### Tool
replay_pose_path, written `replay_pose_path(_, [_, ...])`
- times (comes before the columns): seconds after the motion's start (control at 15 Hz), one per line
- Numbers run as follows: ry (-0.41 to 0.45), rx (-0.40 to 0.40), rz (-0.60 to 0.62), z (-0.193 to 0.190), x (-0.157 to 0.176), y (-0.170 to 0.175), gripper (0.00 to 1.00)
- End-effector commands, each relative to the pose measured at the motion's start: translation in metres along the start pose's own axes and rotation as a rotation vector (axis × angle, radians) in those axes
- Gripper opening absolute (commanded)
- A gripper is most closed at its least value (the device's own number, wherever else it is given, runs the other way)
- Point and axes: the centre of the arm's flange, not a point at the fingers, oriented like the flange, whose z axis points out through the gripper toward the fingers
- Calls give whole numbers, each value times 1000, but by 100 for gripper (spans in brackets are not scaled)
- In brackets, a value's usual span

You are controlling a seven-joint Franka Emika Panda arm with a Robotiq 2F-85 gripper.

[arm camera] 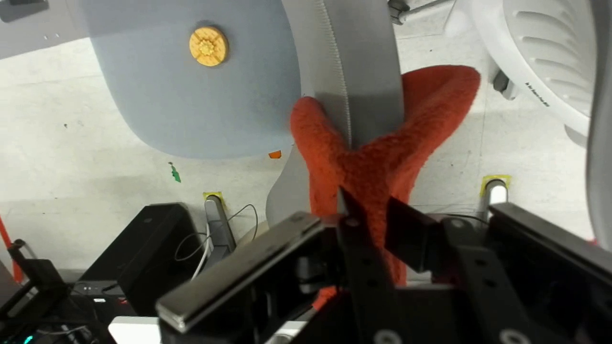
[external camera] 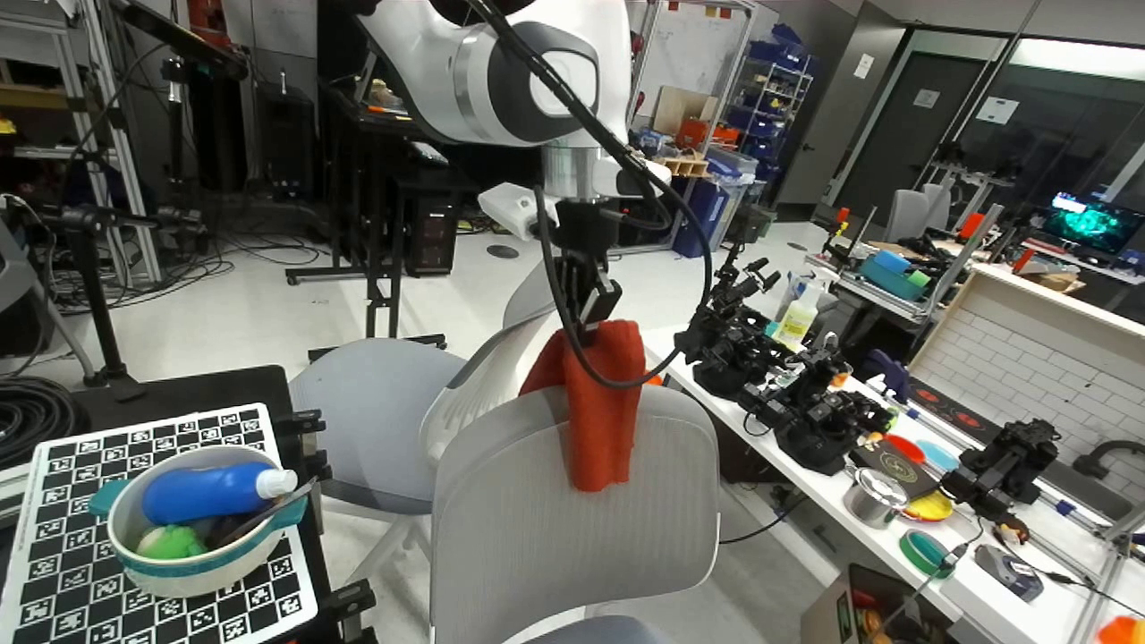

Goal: Move the orange towel to the backrest of the left chair, then move it to the backrest of the right chair

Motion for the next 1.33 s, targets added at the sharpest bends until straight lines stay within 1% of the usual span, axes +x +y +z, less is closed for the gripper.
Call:
replay_pose_path(0.0, [0, -9, 28, -7, 5, 14, 38])
replay_pose_path(0.27, [6, 3, 25, -9, 5, 15, 65])
replay_pose_path(0.53, [12, 18, 15, -20, 3, 19, 95])
replay_pose_path(0.6, [10, 28, 10, -27, 3, 20, 99])
replay_pose_path(0.67, [3, 42, 13, -39, 4, 22, 100])
replay_pose_path(0.73, [15, 18, 21, -12, 6, 15, 91])
replay_pose_path(0.8, [16, 27, 21, -19, 6, 16, 98])
replay_pose_path(0.87, [16, 31, 20, -25, 6, 17, 100])
replay_pose_path(1.0, [17, 33, 20, -32, 5, 18, 100])
replay_pose_path(1.27, [16, 33, 20, -31, 5, 18, 100])
